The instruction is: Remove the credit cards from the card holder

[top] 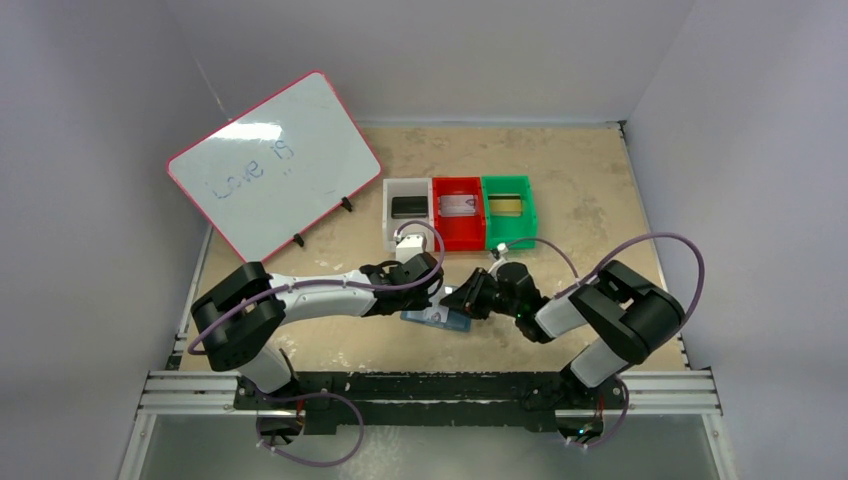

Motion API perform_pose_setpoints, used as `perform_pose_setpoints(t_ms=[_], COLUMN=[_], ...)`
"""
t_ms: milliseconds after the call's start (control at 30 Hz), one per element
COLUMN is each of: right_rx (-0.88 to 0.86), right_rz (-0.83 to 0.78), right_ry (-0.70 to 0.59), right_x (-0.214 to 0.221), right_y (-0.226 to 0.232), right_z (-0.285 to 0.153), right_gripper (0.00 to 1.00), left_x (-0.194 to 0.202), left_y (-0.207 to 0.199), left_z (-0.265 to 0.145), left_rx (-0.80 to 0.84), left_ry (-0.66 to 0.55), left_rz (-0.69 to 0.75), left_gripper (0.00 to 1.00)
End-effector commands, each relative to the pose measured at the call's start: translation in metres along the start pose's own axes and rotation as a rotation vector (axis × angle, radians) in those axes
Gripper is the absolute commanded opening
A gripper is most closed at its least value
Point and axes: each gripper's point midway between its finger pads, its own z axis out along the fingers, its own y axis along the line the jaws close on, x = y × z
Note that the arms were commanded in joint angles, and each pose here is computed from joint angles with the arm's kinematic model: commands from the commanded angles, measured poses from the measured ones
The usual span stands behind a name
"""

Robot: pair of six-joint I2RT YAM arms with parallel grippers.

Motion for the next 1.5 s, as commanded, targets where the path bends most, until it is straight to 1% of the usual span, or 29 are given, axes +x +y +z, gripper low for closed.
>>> perform_pose_setpoints(t_ms=[0,167,367,600,800,867,1000,1033,1067,1167,1233,1333,1400,1467], right_rx=[-0.076,-0.075,-0.042,-0.012,0.019,0.023,0.012,0.005,-0.004,-0.029,-0.029,-0.032,-0.037,-0.037], right_rz=[-0.002,0.005,0.014,0.011,0.009,0.003,-0.017,-0.014,-0.006,-0.001,-0.005,-0.005,-0.007,-0.003], right_ry=[0.017,0.018,-0.011,-0.021,-0.055,-0.062,-0.041,-0.039,-0.038,-0.043,-0.041,-0.036,-0.039,-0.044], right_x=[0.004,0.006,0.003,0.003,-0.002,-0.004,-0.004,-0.004,-0.004,-0.006,-0.007,-0.006,-0.005,-0.005], right_y=[0.009,0.006,0.0,-0.003,-0.006,-0.005,0.001,0.002,0.004,0.009,0.01,0.011,0.011,0.01], right_z=[0.0,-0.003,-0.009,-0.014,-0.021,-0.022,-0.016,-0.014,-0.013,-0.011,-0.01,-0.01,-0.012,-0.015], right_gripper=[0.24,0.19,0.05,0.0,0.0,0.07,0.08,0.1,0.15,0.17,0.2,0.14,0.04,0.0], left_x=[0.011,0.01,0.008,0.0,-0.002,-0.001,0.002,0.001,0.002,0.004,0.005,0.007,0.006,0.003], left_y=[0.012,0.013,0.014,0.01,0.002,-0.002,-0.009,-0.01,-0.01,-0.009,-0.007,-0.006,-0.006,-0.006], left_z=[0.0,-0.001,-0.001,-0.006,-0.007,-0.008,-0.009,-0.009,-0.009,-0.008,-0.007,-0.005,-0.005,-0.006], left_rx=[-0.047,-0.048,-0.052,-0.04,-0.008,0.013,0.051,0.056,0.055,0.05,0.04,0.033,0.033,0.026], left_ry=[0.045,0.04,0.033,0.005,0.006,0.012,0.024,0.024,0.025,0.032,0.036,0.04,0.037,0.026], left_rz=[0.045,0.046,0.037,0.031,0.03,0.033,0.046,0.045,0.048,0.052,0.053,0.054,0.052,0.052], left_gripper=[0.05,0.04,0.04,0.05,0.06,0.06,0.06,0.06,0.06,0.05,0.05,0.05,0.05,0.05])
